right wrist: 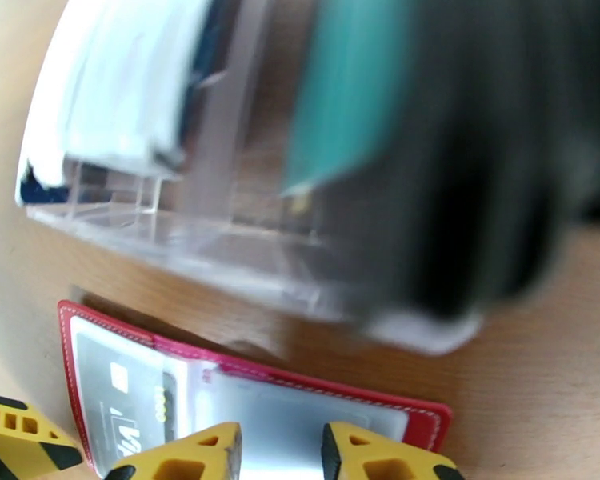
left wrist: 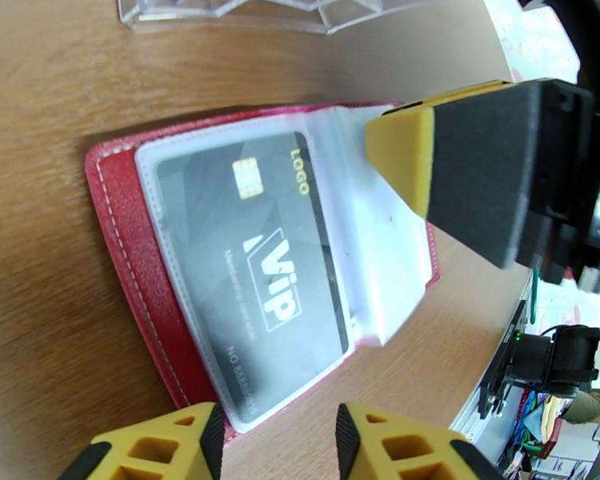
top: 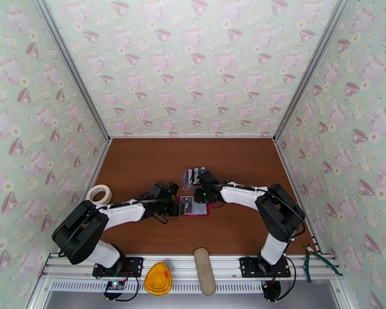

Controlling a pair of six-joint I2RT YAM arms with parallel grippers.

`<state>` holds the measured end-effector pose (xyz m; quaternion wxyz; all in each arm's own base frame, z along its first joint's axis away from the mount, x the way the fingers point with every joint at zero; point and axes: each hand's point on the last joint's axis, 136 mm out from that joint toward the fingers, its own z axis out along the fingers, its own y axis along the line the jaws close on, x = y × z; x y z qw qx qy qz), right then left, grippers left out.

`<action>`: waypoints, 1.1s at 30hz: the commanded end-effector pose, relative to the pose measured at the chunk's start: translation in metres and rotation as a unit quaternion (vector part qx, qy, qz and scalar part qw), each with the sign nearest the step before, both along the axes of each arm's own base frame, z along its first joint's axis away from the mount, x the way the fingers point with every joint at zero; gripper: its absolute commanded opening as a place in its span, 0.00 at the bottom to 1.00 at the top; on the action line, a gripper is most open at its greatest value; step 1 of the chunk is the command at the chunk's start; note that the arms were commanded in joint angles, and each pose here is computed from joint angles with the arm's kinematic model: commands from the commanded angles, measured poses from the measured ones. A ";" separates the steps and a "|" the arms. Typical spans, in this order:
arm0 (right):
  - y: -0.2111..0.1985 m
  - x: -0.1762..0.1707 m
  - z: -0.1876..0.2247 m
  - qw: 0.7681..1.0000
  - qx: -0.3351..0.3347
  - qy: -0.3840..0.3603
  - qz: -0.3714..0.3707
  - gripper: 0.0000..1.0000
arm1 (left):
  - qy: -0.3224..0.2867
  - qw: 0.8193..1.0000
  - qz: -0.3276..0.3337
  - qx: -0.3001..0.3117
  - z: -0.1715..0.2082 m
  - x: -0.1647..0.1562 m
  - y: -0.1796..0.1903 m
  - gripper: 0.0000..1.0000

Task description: Put the credit cards into the card holder

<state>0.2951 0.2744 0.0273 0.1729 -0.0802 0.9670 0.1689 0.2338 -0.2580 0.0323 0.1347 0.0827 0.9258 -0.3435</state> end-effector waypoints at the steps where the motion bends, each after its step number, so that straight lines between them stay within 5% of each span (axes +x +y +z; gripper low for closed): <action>1: 0.003 -0.013 -0.004 1.000 0.009 0.015 0.002 0.34 | 0.017 1.000 -0.007 -0.002 -0.008 -0.006 -0.003 0.47; 19: 0.042 -0.030 0.014 0.996 0.082 0.028 0.023 0.34 | 0.020 1.000 -0.010 -0.018 -0.011 -0.013 -0.001 0.61; 33: 0.061 -0.030 0.023 0.992 0.113 0.033 0.034 0.33 | 0.022 0.998 -0.001 0.052 -0.033 -0.012 0.017 0.54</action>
